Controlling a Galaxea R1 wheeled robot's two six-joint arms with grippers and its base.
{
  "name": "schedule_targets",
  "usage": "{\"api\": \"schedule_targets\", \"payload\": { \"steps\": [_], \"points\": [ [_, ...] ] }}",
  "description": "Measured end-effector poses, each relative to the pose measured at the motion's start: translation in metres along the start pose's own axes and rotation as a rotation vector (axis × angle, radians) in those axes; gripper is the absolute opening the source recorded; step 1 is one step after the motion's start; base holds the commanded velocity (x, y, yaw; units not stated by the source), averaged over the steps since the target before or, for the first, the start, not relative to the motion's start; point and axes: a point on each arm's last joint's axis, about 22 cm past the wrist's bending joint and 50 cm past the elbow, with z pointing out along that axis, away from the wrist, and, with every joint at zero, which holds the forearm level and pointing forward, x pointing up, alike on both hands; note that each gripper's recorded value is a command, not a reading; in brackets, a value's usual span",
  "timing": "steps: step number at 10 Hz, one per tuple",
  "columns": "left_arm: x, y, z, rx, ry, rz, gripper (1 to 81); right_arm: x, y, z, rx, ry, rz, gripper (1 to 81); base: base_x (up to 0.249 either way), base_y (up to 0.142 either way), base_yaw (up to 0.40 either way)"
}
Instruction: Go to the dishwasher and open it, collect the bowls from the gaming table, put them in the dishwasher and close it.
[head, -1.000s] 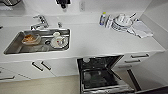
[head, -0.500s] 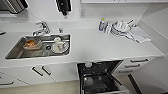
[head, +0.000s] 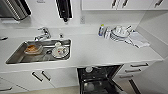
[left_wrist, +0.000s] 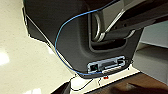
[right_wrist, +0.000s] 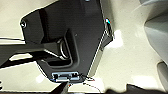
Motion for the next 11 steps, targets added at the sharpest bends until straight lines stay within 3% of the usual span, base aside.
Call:
{"api": "schedule_targets", "payload": {
  "steps": [2,7,11],
  "points": [
    [0.018,0.002,0.005,-0.005,0.021,0.012,81.1,-0.007,-0.017,0.025,0.022,-0.006,-0.020,81.1,0.000,0.000,0.000],
    [0.066,0.009,0.023,-0.015,0.070,0.040,81.1,0.051,-0.060,0.083,0.059,0.066,-0.065,81.1,0.000,0.000,0.000],
    [0.098,-0.016,0.032,0.012,0.102,0.060,81.1,0.181,-0.098,0.087,0.103,0.214,-0.146,81.1,0.000,0.000,0.000]
  ]
}}
